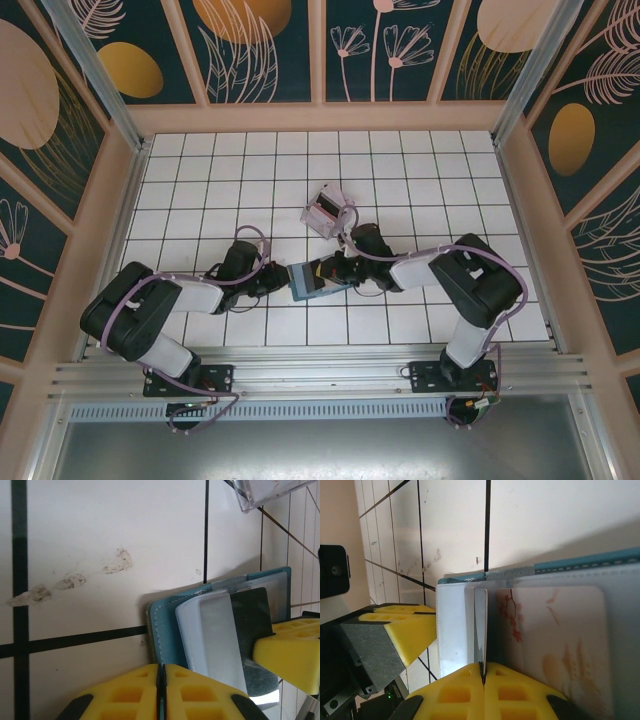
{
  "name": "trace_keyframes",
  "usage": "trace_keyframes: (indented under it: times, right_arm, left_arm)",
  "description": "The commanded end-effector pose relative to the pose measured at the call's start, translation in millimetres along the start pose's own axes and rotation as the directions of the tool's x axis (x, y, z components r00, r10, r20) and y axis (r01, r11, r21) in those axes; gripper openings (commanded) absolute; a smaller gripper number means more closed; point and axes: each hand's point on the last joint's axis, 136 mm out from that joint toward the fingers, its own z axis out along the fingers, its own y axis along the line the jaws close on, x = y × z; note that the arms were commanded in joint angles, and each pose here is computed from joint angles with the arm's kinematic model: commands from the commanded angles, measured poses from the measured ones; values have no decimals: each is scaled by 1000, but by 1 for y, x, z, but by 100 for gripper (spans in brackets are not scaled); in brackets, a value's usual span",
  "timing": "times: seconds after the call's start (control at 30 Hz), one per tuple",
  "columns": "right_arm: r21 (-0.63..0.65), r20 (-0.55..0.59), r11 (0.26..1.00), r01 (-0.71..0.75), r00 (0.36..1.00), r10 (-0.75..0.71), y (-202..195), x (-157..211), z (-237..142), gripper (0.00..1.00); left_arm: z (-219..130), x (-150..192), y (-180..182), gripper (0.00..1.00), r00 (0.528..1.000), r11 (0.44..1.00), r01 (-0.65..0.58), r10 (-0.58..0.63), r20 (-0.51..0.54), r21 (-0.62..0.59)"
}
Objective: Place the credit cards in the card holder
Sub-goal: Insert the credit card into the card slot.
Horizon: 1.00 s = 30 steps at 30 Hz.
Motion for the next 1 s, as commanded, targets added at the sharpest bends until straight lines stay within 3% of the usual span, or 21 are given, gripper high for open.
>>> trace_keyframes:
  times: [0.0, 0.37, 0.5, 0.7, 0.97]
  right_arm:
    - [65, -24, 998, 6, 1000, -5, -14, 10, 7, 0]
    - [170, -85, 981, 93, 993, -80, -14, 17, 15, 4]
    - [219, -75, 967, 126, 991, -112, -14, 10, 7, 12]
    - [272, -60, 946, 179, 984, -169, -7, -5, -7, 34]
    - [288, -21, 935, 207, 978, -210, 7, -26, -29, 37]
  left_arm:
    - [6, 20, 14, 11, 997, 999, 1, -5, -74, -51]
    - [6, 19, 13, 8, 998, 999, 0, -3, -64, -48]
    - [5, 18, 14, 8, 998, 999, -1, -3, -61, -54]
    - [5, 18, 16, 8, 998, 998, -5, 1, -60, -65]
    - [4, 18, 17, 8, 998, 997, -8, 3, -61, -73]
